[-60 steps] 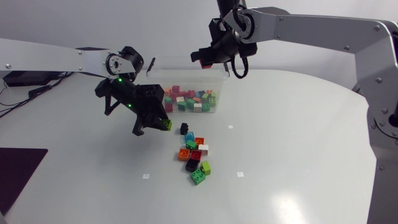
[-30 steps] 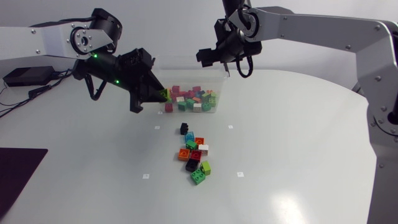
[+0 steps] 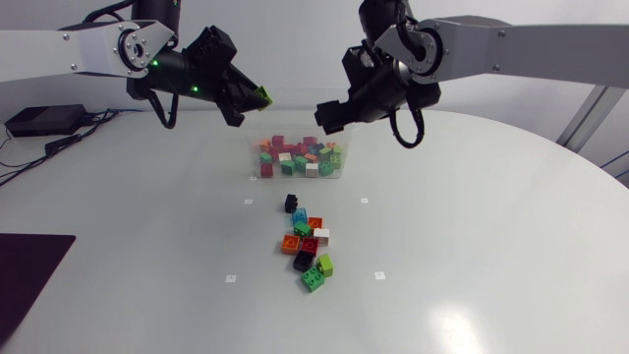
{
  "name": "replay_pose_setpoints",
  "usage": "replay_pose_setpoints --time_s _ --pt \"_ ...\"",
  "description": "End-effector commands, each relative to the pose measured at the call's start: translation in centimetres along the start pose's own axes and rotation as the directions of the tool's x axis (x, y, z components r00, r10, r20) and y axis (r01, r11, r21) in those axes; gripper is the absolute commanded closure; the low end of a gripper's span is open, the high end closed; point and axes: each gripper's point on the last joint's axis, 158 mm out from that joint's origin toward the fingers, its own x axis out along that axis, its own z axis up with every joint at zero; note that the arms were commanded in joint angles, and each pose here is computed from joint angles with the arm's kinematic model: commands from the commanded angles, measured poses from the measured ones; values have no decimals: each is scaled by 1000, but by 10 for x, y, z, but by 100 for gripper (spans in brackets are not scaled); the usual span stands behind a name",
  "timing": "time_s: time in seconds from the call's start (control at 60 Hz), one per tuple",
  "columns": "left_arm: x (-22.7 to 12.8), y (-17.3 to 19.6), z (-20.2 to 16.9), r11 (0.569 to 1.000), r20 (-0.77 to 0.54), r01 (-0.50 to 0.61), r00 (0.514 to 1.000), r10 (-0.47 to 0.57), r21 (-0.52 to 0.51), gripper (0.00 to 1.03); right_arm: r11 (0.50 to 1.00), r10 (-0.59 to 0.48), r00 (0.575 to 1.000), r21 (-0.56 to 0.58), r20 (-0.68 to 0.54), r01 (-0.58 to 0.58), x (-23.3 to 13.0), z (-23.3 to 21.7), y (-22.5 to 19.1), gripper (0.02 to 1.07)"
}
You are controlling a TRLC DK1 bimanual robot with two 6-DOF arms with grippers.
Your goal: Place the duplo bricks in the container
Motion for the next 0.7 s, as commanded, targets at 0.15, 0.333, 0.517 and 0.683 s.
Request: replay_pose_setpoints --time_s 0.15,0.333,0.517,0.683 --pt "22 36 -6 994 31 -63 997 66 -91 73 999 20 999 -43 -45 -22 -4 -34 12 17" --pt "38 50 -9 989 31 -90 995 94 -114 73 997 38 995 -69 -91 -45 6 -56 27 17" --pt "50 65 -11 983 36 -111 992 118 -147 73 990 71 987 -113 -142 -87 20 -74 59 17" --pt "60 76 -7 977 41 -146 987 154 -154 72 984 82 980 -142 -183 -109 33 -86 77 18"
